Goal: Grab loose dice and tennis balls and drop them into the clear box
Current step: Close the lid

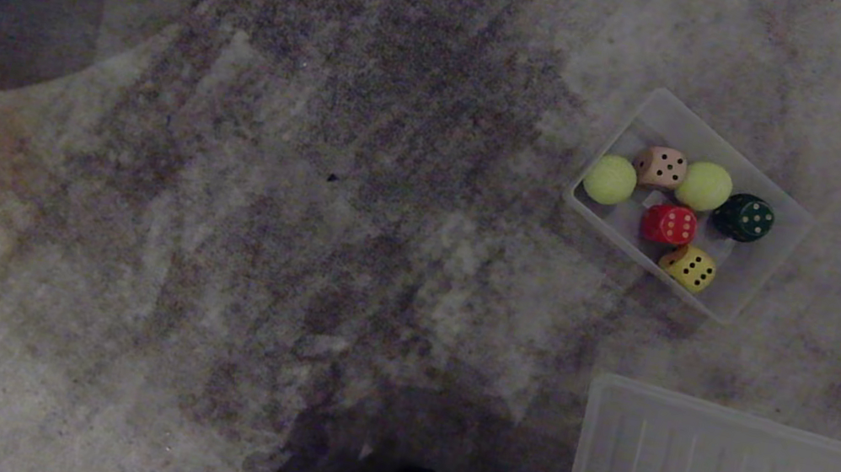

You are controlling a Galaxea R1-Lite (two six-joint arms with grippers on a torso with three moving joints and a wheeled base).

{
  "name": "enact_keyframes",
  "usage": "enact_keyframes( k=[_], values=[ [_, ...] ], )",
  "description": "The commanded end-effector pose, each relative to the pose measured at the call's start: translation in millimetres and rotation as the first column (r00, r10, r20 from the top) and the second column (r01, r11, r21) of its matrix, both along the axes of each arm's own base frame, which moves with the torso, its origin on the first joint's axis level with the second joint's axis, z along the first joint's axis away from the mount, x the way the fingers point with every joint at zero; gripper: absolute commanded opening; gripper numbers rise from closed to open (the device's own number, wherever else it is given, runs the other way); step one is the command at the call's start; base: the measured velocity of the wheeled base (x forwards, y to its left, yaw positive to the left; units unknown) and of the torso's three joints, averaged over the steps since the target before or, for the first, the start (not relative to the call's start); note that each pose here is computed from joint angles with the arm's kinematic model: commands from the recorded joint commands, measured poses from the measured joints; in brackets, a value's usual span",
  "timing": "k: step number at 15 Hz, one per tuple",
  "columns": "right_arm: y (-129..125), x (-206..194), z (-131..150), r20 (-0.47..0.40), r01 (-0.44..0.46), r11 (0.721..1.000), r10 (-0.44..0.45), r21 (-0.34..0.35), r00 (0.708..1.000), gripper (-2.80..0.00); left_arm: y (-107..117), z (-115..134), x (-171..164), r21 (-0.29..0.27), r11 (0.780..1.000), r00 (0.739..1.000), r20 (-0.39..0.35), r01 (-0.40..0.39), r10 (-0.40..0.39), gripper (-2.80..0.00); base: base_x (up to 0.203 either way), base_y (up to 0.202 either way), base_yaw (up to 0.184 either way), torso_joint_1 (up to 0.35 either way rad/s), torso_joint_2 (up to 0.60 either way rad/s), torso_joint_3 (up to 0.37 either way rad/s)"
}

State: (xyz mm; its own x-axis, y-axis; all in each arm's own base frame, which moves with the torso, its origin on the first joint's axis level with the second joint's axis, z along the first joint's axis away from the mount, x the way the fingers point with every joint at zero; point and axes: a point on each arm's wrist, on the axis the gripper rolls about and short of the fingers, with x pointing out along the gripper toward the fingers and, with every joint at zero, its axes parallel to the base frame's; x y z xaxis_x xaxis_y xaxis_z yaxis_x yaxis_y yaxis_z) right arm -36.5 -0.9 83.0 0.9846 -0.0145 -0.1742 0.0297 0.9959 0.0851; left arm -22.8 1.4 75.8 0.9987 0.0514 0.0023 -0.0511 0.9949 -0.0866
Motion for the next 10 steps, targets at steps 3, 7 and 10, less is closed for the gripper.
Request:
enact_keyframes(
  k=[3,7,10],
  values=[
    [-0.4,17.4,46.0,-0.071,0.063,0.993,-0.056,0.095,0.996,-2.8,0.0,-0.4,0.2,-0.001,1.0,1.0,-0.002,-0.001,0.001,-2.8,0.0,0.0,0.0,0.0,0.0,0.0],
    [-1.6,90.3,86.8,-0.104,0.14,0.979,-0.126,0.148,0.987,-2.8,0.0,-0.4,0.2,-0.001,1.0,1.0,-0.002,-0.001,0.001,-2.8,0.0,0.0,0.0,0.0,0.0,0.0],
    [-2.9,156.9,98.7,-0.057,0.17,0.97,-0.163,0.176,0.985,-2.8,0.0,-0.4,0.2,-0.001,1.0,1.0,-0.002,0.001,-0.001,-2.8,0.0,0.0,0.0,0.0,0.0,0.0]
  ],
)
